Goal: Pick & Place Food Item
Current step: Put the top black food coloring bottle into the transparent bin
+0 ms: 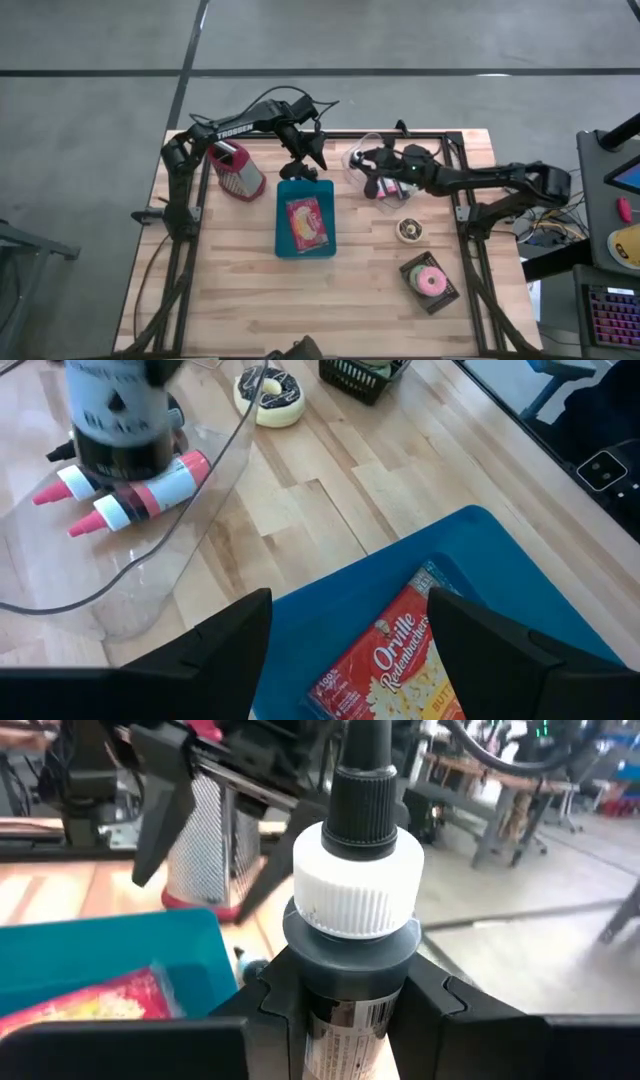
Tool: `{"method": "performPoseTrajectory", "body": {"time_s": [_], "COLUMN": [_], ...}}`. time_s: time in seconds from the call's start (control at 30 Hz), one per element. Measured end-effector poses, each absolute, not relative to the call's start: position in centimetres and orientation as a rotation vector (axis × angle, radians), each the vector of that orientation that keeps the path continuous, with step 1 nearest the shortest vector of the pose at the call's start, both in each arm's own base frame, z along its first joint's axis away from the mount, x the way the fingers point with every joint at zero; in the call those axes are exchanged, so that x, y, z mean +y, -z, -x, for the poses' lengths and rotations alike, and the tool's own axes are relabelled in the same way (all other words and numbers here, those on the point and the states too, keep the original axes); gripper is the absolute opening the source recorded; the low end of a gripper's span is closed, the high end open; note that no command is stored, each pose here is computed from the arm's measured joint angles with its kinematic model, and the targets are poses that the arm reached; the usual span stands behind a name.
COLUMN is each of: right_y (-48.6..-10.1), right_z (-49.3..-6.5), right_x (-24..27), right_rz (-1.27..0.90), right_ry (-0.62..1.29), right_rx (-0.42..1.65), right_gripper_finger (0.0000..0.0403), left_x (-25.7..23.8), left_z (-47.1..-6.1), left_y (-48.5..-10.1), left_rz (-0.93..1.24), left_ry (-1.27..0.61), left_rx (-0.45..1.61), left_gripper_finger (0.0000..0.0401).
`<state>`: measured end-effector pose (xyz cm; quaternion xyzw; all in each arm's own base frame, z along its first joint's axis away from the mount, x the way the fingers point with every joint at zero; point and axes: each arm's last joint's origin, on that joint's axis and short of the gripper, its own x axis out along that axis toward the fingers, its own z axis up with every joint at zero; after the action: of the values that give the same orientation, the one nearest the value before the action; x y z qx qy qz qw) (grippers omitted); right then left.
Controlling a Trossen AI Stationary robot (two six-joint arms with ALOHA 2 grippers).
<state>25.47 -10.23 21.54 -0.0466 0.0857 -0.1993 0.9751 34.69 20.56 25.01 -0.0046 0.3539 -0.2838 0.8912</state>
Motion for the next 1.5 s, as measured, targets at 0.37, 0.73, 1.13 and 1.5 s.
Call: {"method": "performPoseTrajectory", "body": {"time_s": [0.37,0.73,1.13,1.5], "right_y": [-21.8,-22.3,-20.4,-19.0], "right_z": [-21.8,-21.5,-23.6,-24.8], "right_x": [-10.7,-11.6,-13.7,-14.7], "right_rz": [0.022,-0.057,-0.136,-0.177], "right_ry": [0.485,0.462,0.392,0.331], "right_rx": [0.428,0.771,1.032,1.12], "right_gripper_finger": [0.009,0.009,0.009,0.009], "left_x": [20.6,20.6,20.6,20.6], "left_z": [-34.8,-34.8,-34.8,-34.8], "left_y": [-25.0,-25.1,-25.0,-25.0], "left_rz": [-0.005,-0.01,-0.011,-0.014], "left_ry": [0.587,0.584,0.584,0.58], "left_rx": [0.727,0.727,0.728,0.733], "left_gripper_finger": [0.0275,0.0275,0.0275,0.0275]}}
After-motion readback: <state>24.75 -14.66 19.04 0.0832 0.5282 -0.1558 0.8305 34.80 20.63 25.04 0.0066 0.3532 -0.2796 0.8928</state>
